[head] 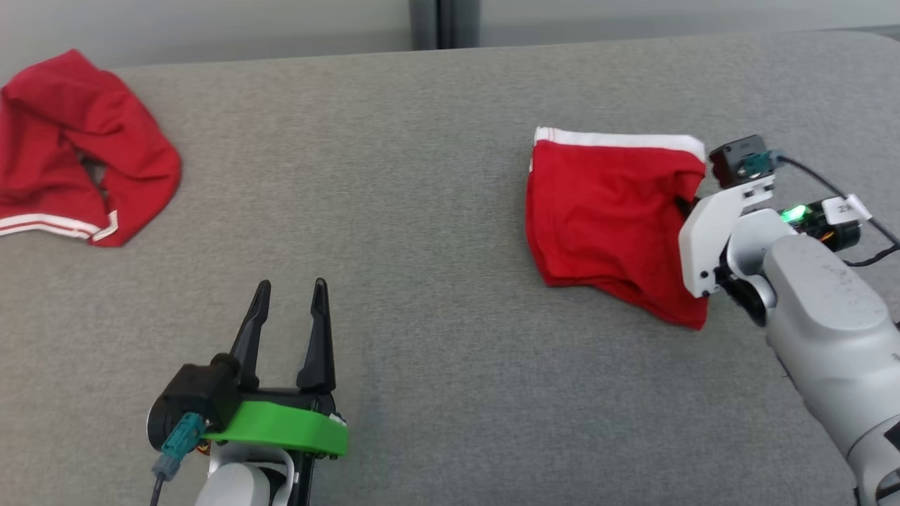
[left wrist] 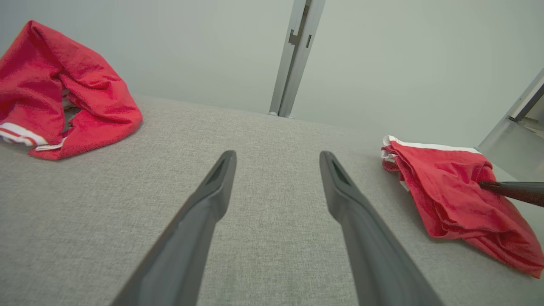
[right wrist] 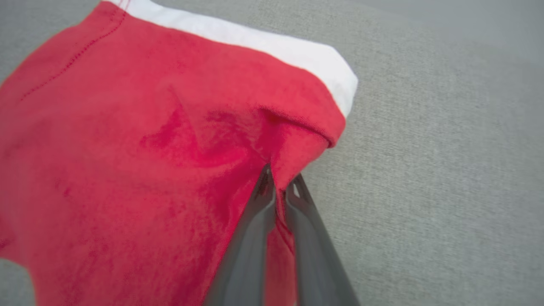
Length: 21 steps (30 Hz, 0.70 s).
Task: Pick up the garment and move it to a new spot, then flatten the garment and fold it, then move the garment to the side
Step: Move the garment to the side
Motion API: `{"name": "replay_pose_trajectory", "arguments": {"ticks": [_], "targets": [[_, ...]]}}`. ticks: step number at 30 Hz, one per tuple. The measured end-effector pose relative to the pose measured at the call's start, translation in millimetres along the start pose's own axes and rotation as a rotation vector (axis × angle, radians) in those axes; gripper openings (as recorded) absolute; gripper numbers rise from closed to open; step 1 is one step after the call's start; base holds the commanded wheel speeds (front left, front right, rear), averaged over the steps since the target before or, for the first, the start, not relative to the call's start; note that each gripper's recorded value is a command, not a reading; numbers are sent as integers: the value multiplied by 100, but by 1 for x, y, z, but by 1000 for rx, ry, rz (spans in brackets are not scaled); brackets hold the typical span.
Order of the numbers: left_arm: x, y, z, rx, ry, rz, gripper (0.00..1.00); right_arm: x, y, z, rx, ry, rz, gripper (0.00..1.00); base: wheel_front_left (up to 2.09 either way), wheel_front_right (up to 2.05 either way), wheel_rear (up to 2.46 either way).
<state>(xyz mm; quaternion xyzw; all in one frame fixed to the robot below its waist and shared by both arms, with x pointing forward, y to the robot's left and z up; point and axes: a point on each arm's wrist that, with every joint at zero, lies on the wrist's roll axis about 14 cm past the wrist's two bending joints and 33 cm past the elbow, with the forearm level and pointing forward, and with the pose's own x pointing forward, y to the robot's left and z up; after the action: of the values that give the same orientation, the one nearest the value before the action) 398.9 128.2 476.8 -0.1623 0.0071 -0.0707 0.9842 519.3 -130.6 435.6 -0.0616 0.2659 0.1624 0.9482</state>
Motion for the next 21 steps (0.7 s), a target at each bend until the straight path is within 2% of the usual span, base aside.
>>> {"name": "replay_pose_trajectory", "arguments": {"ticks": [5,10,15,21], "targets": [[27,-40,-12,10,21,-140,100,-27,-72,-5,29,-20,-154,0,0,0,0],[48,-71,-33,5,62,-246,100,-55,-124,-25,84,-18,-280,0,0,0,0],[59,-88,-56,-12,108,-305,100,-68,-151,-49,119,11,-355,0,0,0,0],[67,-88,-79,-21,153,-319,100,-58,-168,-46,105,13,-380,0,0,0,0]]}}
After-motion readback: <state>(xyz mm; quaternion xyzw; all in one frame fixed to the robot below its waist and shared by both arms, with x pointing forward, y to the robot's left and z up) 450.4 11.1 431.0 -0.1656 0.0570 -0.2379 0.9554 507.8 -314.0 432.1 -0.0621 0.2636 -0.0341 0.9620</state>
